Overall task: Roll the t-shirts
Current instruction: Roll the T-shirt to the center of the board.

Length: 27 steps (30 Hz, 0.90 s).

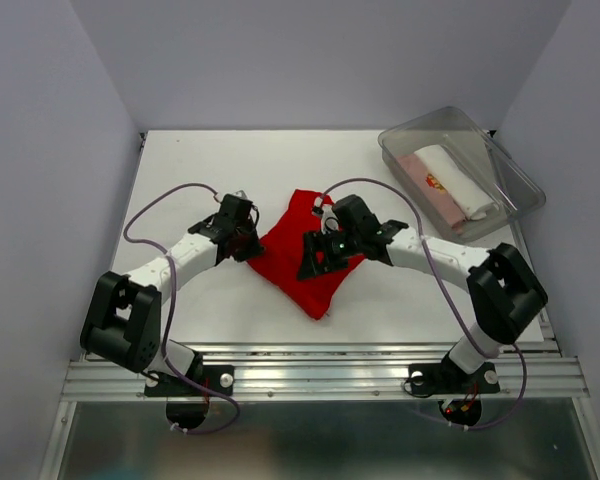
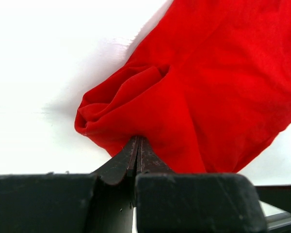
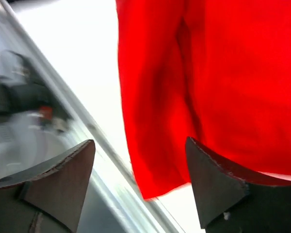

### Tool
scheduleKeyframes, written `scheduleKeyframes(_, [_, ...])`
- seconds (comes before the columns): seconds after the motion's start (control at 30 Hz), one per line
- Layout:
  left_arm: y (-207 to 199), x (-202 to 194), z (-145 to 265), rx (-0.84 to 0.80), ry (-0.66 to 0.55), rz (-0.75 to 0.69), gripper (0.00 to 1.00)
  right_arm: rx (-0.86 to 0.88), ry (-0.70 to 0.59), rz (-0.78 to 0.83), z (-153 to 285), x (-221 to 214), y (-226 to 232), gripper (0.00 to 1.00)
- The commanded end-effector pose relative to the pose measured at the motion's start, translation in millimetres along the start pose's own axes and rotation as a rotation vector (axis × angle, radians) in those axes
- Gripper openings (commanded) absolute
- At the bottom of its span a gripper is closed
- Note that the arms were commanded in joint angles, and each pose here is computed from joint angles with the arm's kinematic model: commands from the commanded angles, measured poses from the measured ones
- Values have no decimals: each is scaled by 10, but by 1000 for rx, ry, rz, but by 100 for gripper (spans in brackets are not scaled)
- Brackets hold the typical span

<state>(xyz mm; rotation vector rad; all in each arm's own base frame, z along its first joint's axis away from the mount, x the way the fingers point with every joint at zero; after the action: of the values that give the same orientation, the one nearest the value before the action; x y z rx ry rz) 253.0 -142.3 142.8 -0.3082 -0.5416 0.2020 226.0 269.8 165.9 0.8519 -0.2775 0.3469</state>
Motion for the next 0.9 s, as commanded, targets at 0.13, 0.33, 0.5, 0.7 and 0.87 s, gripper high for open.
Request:
scheduleKeyframes(0.13, [24, 63, 140, 5, -49, 19, 0, -304, -173, 283, 137, -371, 58, 85])
scheduleKeyframes(0.33, [34, 65, 87, 18, -36, 19, 0, -364, -172, 378, 4, -558, 76, 85])
scheduleKeyframes(0.5, [15, 91, 132, 19, -34, 19, 0, -393, -166, 434, -91, -629, 96, 81])
scheduleKeyframes(0.7, [105, 167, 366, 90, -95, 39, 0, -350, -186, 459, -134, -638, 247, 80])
scheduleKeyframes(0.87, [226, 278, 726, 111, -186, 93, 0, -247, -221, 429, -71, -587, 442, 80])
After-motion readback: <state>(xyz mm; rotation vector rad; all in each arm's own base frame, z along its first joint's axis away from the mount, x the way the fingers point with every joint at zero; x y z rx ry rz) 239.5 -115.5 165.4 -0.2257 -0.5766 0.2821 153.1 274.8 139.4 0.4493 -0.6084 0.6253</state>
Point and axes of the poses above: each gripper's point midway between its finger pads, its own z axis back along the fingers, its own y axis along the line the jaws close on, x = y × z, the point moved 9 cm from there along z, back along the fingers, and after that the axes turned 3 degrees about -z, right-handed, at the moved point
